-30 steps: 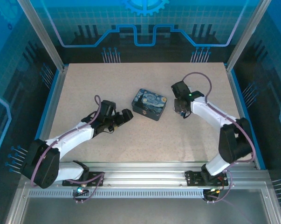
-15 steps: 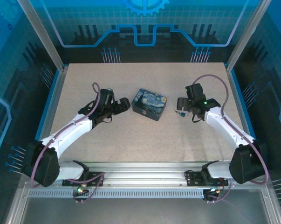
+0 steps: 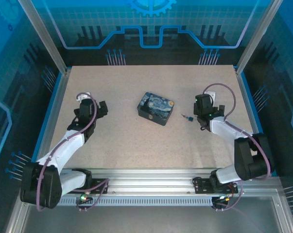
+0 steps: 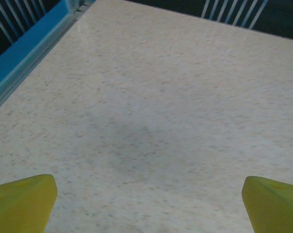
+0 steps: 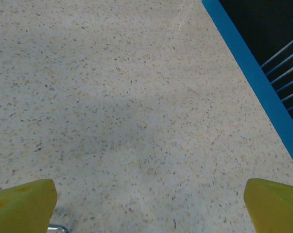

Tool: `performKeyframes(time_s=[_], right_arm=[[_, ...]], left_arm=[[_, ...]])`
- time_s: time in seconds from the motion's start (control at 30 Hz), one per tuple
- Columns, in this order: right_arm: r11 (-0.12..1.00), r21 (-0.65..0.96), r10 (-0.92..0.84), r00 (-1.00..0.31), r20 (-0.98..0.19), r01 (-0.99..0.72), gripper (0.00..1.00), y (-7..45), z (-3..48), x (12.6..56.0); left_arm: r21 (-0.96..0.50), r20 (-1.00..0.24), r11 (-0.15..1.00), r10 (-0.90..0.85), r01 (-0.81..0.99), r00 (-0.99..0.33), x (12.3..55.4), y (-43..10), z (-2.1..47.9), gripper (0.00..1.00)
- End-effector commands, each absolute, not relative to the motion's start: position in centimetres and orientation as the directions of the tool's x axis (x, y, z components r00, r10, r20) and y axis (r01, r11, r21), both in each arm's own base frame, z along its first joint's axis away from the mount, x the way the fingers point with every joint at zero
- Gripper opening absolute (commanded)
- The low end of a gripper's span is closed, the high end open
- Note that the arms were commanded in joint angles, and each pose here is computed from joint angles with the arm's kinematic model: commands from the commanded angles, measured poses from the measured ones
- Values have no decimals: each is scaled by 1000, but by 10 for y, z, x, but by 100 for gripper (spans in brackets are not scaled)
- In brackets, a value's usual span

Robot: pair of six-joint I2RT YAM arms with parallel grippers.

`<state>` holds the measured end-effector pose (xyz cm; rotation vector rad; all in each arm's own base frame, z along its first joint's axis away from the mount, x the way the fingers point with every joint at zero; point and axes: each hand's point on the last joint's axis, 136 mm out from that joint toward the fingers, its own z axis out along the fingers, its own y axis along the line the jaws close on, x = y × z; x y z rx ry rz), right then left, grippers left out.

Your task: Unlock a padlock with a key

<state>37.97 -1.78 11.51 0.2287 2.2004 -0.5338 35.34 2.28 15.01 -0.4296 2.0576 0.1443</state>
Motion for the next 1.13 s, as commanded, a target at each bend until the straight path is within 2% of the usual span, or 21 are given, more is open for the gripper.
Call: performKeyframes(time_s=[0.0, 0.07, 0.17, 0.3, 0.4, 0.43, 0.47, 0.5, 0.53, 1.1], right_arm=[[897, -267, -66, -490, -869, 352, 100, -21, 138, 404], [906, -253, -49, -509, -859, 340, 100, -23, 127, 404], [934, -197, -42, -455, -889, 300, 100, -19, 108, 398], [984, -123, -60, -417, -907, 127, 100, 0, 105, 399], [995, -84, -53, -409, -911, 58, 100, 6, 103, 398], [997, -70, -49, -399, -916, 38, 100, 8, 101, 397], [997, -66, -46, -394, -918, 38, 100, 7, 93, 393], [995, -80, -55, -332, -942, 61, 100, 4, 99, 394], [995, -75, -44, -371, -928, 71, 100, 3, 96, 393], [995, -92, -69, -372, -926, 45, 100, 10, 96, 395]], left_arm=[[-31, -930, 938, -154, -346, -334, 367, 36, 153, 99], [-39, -935, 938, -156, -345, -318, 375, 39, 142, 99], [-26, -943, 951, -126, -308, -307, 386, 35, 131, 99], [-50, -961, 957, -124, -285, -247, 388, 34, 115, 99], [-49, -946, 983, -102, -178, -308, 391, 15, 95, 99], [-34, -966, 984, -77, -173, -246, 396, 16, 102, 99], [-52, -952, 983, -101, -174, -288, 392, 16, 99, 99], [-57, -940, 980, -117, -189, -321, 393, 19, 95, 99], [-49, -952, 983, -100, -179, -288, 394, 18, 98, 99], [-34, -954, 983, -85, -179, -288, 395, 15, 98, 99]])
